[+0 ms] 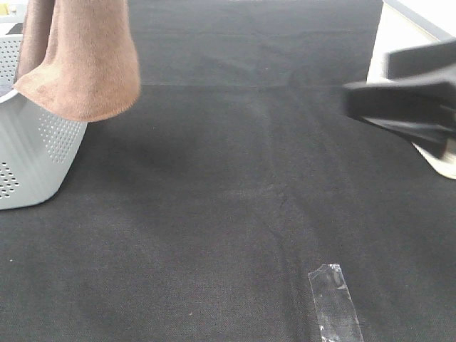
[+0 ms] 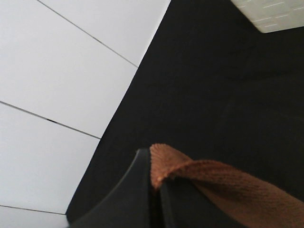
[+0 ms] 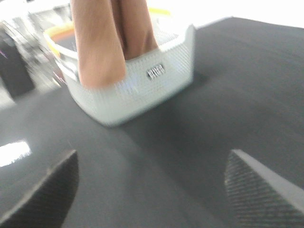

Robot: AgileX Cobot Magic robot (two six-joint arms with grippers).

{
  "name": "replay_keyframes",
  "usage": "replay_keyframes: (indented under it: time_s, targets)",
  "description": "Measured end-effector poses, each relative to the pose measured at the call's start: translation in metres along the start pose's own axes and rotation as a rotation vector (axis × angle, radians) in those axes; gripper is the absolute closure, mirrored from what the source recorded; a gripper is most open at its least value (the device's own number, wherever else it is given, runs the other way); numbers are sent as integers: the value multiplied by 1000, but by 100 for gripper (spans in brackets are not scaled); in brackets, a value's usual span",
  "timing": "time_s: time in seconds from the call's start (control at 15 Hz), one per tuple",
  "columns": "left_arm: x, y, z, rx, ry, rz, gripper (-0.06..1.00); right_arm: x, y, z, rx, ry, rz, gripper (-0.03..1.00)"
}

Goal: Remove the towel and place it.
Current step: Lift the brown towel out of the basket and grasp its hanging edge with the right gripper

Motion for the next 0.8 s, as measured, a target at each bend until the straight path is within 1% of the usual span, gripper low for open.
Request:
replay_keyframes:
  time_s: [0.13,0.27,0.47,0.6,0.67,0.8]
  targets:
    - [-8,5,0,-29,-48,-20,94,-6,-1,22,-62,93,33,13]
    - [-12,8,0,-44,-70,-36,94,-6,-2,50,-62,199,41,12]
    - [-16,10,-1,-59,-92,-51,94,10,17,104,-66,354,-19,13]
    - [-16,11,-1,-61,-94,-52,94,16,27,132,-75,417,-20,13]
    - [-16,11,-1,-61,-94,-52,94,18,29,138,-77,433,-23,13]
    - [-16,11,-1,-62,-94,-53,94,37,33,159,-64,514,-53,12]
Point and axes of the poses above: a point on each arm's last joint axis where the gripper is mounted, z pointing out along that axis toward the gripper, x along the wrist's bending axis when the last joint is at zero, y = z × x, the point moved 8 cm from there along z, pointing out along that axis toward the gripper, and after that the axes turned 6 degrees about -z, right-handed, at the moved point
